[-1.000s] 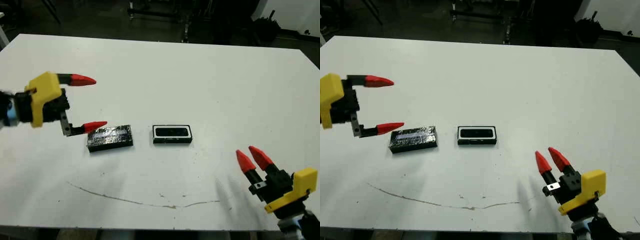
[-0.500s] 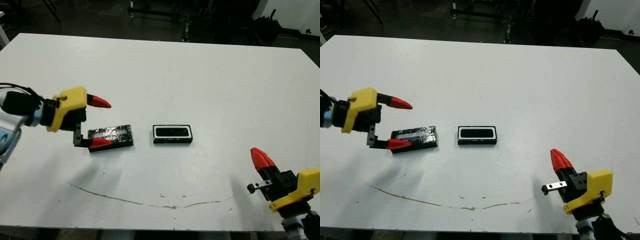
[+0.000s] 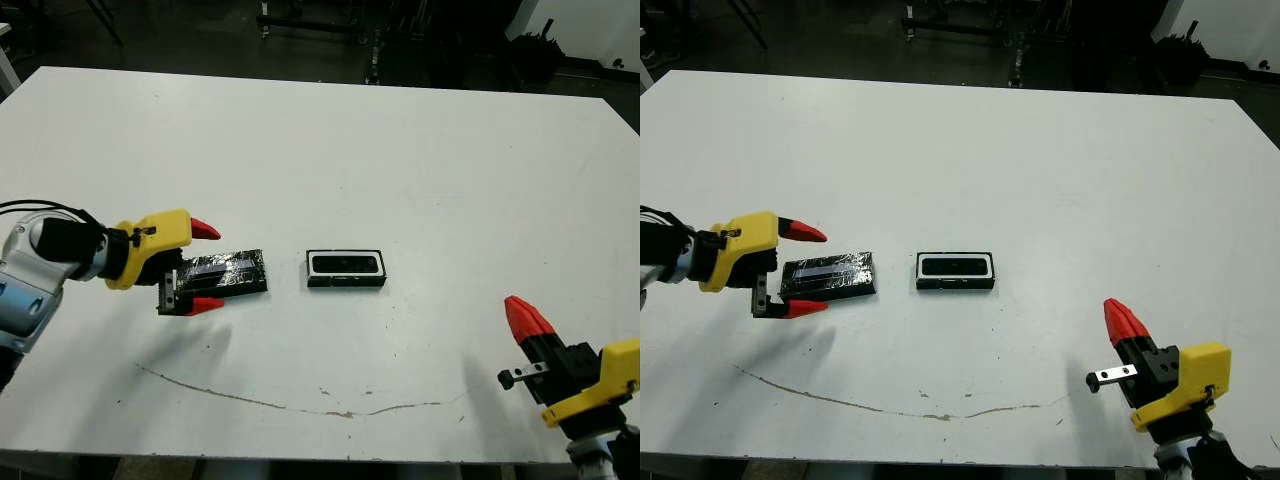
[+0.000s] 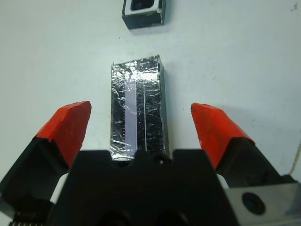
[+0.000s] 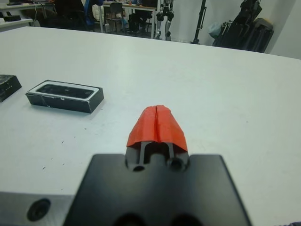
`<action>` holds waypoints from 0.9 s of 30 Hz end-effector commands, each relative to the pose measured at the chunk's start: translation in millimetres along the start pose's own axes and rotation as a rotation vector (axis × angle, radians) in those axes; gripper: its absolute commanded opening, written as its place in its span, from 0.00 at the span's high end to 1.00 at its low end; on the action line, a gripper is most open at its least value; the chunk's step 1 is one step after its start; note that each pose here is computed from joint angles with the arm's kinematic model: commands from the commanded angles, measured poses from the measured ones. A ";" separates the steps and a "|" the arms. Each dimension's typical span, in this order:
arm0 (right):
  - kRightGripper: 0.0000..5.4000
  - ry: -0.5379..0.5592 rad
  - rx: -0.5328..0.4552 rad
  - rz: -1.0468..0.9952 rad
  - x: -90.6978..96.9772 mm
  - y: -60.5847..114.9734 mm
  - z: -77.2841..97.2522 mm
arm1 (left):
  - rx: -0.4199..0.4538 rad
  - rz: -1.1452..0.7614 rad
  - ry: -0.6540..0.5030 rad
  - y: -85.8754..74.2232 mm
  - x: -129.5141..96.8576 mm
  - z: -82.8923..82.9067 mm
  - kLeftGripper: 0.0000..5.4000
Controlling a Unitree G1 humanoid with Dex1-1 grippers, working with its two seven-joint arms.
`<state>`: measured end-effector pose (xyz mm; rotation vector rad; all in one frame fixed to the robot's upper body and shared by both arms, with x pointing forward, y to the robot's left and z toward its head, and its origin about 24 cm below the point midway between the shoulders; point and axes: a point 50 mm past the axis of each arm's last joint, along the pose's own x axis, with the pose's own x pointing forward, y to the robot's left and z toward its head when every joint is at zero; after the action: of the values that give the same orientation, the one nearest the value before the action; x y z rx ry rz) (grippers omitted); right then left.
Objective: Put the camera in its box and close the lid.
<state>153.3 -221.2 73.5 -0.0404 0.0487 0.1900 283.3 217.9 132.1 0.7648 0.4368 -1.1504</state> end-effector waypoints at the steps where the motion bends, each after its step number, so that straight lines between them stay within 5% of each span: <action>1: 1.00 0.003 -0.010 -0.007 -2.5 -1.6 0.7 | -0.013 0.002 0.018 -2.0 3.9 -5.3 0.00; 19: 1.00 0.022 0.015 0.013 -3.0 5.3 -4.7 | 0.042 0.038 -0.003 9.6 7.3 -12.4 0.00; 27: 1.00 0.024 0.025 0.022 -3.3 6.7 -5.7 | -0.012 -0.016 -0.004 14.7 8.6 -17.8 0.00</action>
<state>150.4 -213.4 68.6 -0.0107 0.0687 0.2184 299.6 229.5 119.9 0.7458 0.4447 -1.1492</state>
